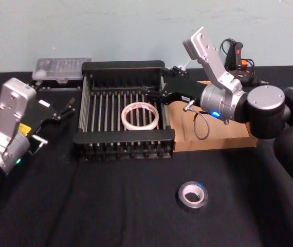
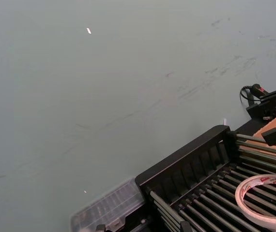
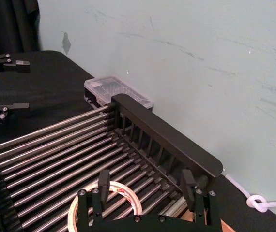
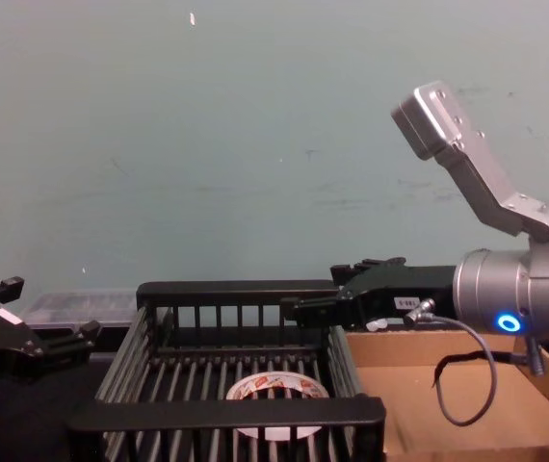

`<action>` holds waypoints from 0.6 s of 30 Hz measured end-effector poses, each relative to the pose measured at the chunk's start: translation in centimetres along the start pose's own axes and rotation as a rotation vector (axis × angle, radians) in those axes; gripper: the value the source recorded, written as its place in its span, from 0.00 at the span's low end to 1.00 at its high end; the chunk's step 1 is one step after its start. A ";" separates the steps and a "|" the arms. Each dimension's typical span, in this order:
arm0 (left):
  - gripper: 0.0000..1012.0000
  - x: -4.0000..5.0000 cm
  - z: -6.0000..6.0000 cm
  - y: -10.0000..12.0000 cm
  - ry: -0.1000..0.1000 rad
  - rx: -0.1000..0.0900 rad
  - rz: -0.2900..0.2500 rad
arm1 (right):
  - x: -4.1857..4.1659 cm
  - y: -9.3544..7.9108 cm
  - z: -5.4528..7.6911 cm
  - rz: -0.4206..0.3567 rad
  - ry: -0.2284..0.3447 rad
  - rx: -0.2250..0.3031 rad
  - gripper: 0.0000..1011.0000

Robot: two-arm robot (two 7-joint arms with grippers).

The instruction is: Pick up the white tape and place it into the black box , Pick up the silver tape and place it into the brown box.

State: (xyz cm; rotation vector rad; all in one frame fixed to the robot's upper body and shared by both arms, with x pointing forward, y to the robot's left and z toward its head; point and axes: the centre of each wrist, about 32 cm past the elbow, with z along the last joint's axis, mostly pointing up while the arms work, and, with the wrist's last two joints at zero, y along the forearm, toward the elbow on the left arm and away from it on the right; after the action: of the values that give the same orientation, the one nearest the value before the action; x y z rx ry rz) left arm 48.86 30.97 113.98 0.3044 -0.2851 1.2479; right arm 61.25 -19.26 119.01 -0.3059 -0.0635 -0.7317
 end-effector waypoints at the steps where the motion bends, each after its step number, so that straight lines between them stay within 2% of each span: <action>1: 0.99 0.00 0.0 0.0 0.000 0.000 0.000 | 0.00 0.0 0.0 0.000 0.000 0.000 0.93; 4: 0.99 0.00 0.0 0.0 0.000 0.000 0.000 | 0.00 0.0 0.0 0.000 0.000 0.000 0.99; 13: 0.99 0.00 0.0 0.0 0.000 0.000 0.000 | -0.02 -0.1 0.0 -0.005 -0.001 0.003 0.99; 18: 0.99 0.00 0.0 0.0 0.000 0.000 0.000 | -0.03 -0.8 0.2 -0.029 0.004 0.010 0.99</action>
State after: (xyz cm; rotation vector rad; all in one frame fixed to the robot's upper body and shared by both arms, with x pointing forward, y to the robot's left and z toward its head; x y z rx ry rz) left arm 48.86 30.96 113.98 0.3044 -0.2850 1.2478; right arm 60.68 -19.77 119.40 -0.2942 -0.0683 -0.7604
